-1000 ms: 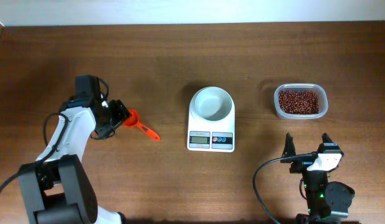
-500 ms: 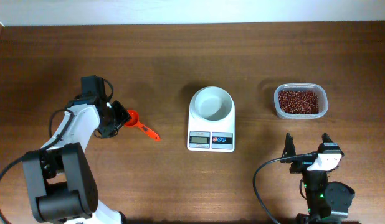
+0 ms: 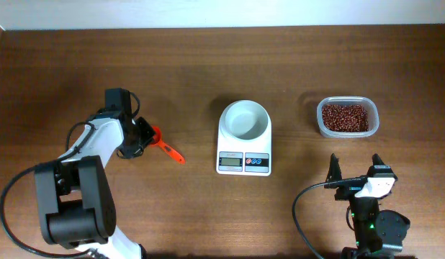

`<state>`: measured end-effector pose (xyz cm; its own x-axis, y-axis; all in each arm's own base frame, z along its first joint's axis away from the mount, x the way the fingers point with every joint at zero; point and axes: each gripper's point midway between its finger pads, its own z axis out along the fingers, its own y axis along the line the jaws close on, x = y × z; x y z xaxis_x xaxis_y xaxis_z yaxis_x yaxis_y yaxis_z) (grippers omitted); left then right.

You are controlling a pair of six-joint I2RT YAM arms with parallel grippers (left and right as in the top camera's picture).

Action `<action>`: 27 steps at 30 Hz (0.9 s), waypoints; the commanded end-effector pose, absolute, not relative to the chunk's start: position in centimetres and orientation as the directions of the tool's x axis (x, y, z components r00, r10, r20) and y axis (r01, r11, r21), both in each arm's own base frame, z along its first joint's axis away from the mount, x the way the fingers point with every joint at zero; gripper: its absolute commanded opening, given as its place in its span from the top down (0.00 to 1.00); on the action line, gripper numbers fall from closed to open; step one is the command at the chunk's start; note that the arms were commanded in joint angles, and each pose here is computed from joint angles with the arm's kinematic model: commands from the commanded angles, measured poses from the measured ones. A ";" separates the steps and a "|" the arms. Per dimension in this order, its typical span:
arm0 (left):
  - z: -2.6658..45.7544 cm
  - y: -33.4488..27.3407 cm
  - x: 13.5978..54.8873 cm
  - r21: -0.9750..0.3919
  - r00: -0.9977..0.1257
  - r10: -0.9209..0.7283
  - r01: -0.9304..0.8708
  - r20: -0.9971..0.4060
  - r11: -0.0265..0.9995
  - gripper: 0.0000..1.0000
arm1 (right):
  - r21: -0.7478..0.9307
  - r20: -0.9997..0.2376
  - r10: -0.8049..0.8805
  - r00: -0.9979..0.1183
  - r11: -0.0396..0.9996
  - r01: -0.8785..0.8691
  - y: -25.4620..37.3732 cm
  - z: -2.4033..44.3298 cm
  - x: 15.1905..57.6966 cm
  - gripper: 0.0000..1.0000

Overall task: Scoop and weigh 50g on scale
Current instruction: 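Close the left gripper on the orange scoop's cup rim and lift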

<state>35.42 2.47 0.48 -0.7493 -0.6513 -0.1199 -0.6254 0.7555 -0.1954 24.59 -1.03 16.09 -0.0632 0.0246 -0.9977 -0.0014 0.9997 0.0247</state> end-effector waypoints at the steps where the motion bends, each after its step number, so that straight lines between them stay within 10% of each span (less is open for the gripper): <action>1: 0.3 2.9 35.8 -0.185 -0.744 -0.654 -0.629 -0.137 0.755 1.00 | 0.025 -0.997 0.024 -0.069 1.000 -0.008 -0.8 15.8 24.6 0.01; 27: 3.4 2.8 34.5 -0.205 -0.695 -0.707 -0.679 -0.132 0.705 1.00 | 0.025 -0.997 0.024 -0.069 1.000 -0.008 -0.8 15.8 24.6 0.01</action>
<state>33.71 2.37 0.33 -0.7288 -0.6821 -0.0597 -0.6678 0.7274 -0.1579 24.59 -1.03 16.09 -0.0632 0.0238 -0.9977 -0.0014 0.9997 0.0240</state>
